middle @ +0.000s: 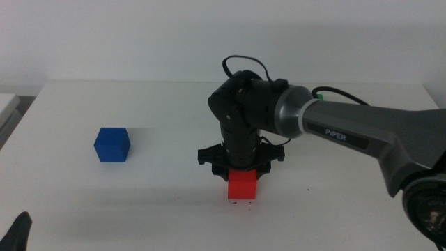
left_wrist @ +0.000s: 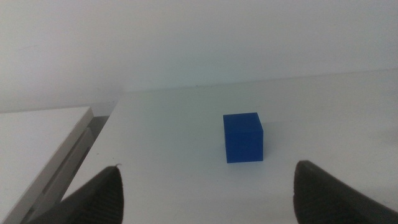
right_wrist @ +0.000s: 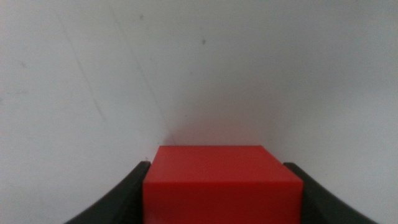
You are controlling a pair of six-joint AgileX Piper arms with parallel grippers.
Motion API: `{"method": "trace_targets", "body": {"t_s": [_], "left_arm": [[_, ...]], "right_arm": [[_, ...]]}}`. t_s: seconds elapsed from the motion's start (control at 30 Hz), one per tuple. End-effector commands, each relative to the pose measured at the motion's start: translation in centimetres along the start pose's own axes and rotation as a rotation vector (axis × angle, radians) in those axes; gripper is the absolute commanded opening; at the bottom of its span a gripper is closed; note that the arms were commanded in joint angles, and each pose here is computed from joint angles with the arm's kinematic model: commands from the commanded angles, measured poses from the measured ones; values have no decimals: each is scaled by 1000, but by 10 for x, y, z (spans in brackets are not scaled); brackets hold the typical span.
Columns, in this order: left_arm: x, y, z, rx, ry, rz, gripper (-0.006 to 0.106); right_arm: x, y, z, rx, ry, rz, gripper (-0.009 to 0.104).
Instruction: Stack red cubes first, then green, then blue cubes in a specific spot.
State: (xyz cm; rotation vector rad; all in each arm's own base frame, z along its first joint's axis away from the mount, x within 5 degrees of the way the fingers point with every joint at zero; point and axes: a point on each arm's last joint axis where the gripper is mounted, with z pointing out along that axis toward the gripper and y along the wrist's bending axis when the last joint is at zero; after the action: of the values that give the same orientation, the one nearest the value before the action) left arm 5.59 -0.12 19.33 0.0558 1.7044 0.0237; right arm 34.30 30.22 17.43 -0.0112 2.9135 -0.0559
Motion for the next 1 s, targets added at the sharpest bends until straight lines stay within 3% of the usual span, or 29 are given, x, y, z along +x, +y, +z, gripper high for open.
{"method": "trace_targets", "body": {"t_s": [0.0, 0.17, 0.27, 0.33, 0.37, 0.47, 0.7, 0.8, 0.97], "left_arm": [[-1, 0, 0, 0, -17, -9, 94], [-1, 0, 0, 1, -17, -7, 94], [-1, 0, 0, 1, -17, -7, 94], [-1, 0, 0, 1, -17, -7, 94], [-1, 0, 0, 1, -17, -7, 94], [-1, 0, 0, 1, -17, -7, 94], [-1, 0, 0, 1, -17, -7, 94], [-1, 0, 0, 1, -17, -7, 94], [-1, 0, 0, 1, -17, -7, 94]], "right_arm": [[2, 0, 5, 17, 10, 1, -1], [1, -1, 7, 33, 3, 12, 0], [2, -2, 7, 42, 7, 10, 11], [2, -2, 7, 48, 13, 6, 30], [2, -3, 7, 50, 14, 6, 57], [3, -2, 4, 29, 28, -24, 94], [-16, -29, -63, -54, -89, -75, 92], [-41, -76, -98, -53, -180, -138, 92], [-86, -139, -94, -59, -194, -92, 92]]}}
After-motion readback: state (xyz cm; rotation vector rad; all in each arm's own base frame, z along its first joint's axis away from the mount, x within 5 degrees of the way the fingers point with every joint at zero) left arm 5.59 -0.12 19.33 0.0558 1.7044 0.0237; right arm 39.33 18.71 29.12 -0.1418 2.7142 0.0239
